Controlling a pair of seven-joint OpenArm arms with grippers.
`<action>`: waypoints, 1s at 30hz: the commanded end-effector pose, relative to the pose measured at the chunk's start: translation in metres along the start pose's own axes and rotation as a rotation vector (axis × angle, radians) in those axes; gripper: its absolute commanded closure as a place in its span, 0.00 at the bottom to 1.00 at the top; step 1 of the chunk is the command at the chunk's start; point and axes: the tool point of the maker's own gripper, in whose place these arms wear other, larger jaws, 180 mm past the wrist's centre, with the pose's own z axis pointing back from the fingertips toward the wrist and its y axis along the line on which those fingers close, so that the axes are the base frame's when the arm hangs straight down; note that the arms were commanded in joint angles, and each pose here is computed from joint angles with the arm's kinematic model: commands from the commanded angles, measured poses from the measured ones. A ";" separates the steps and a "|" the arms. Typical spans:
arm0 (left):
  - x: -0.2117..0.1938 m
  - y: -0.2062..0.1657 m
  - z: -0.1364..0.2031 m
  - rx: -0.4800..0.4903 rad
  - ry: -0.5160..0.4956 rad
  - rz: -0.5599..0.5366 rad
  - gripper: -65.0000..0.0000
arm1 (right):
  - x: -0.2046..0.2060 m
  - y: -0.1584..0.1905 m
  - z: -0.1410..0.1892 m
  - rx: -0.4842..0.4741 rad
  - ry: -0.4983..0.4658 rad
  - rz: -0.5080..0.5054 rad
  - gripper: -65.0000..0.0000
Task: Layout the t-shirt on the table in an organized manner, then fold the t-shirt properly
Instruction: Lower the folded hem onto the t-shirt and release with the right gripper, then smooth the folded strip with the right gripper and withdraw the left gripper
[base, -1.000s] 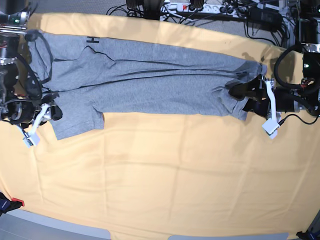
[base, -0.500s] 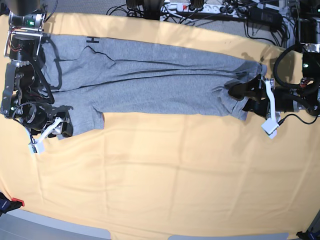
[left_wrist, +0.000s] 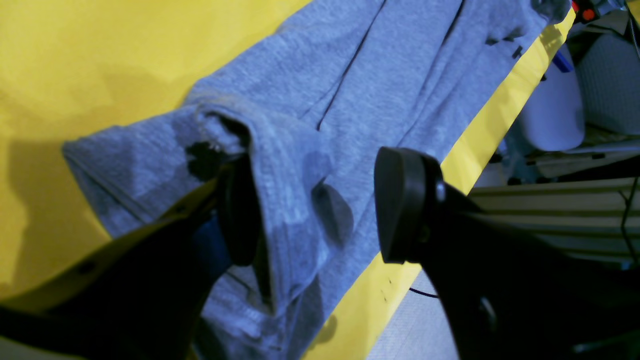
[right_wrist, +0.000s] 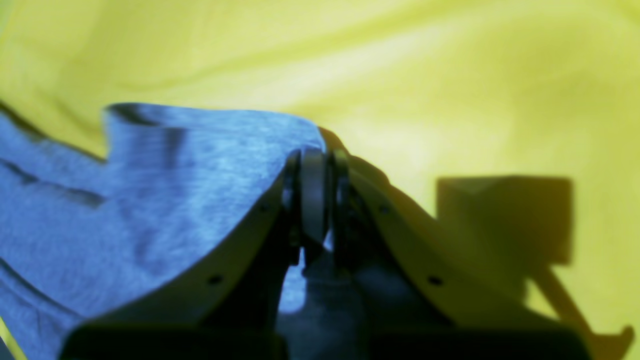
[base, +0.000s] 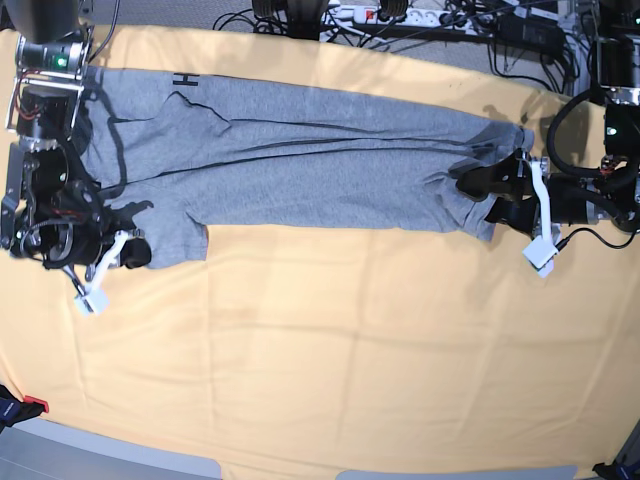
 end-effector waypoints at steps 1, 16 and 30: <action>0.014 0.000 0.009 0.006 -0.036 -0.031 0.43 | 0.029 -0.006 0.014 -0.014 -0.059 0.032 1.00; 0.015 0.000 0.009 0.006 -0.036 -0.032 0.43 | 0.039 0.101 0.062 0.283 -0.133 0.232 1.00; 0.015 0.000 0.009 0.006 -0.036 -0.032 0.43 | -0.038 0.117 0.109 0.210 -0.121 0.196 1.00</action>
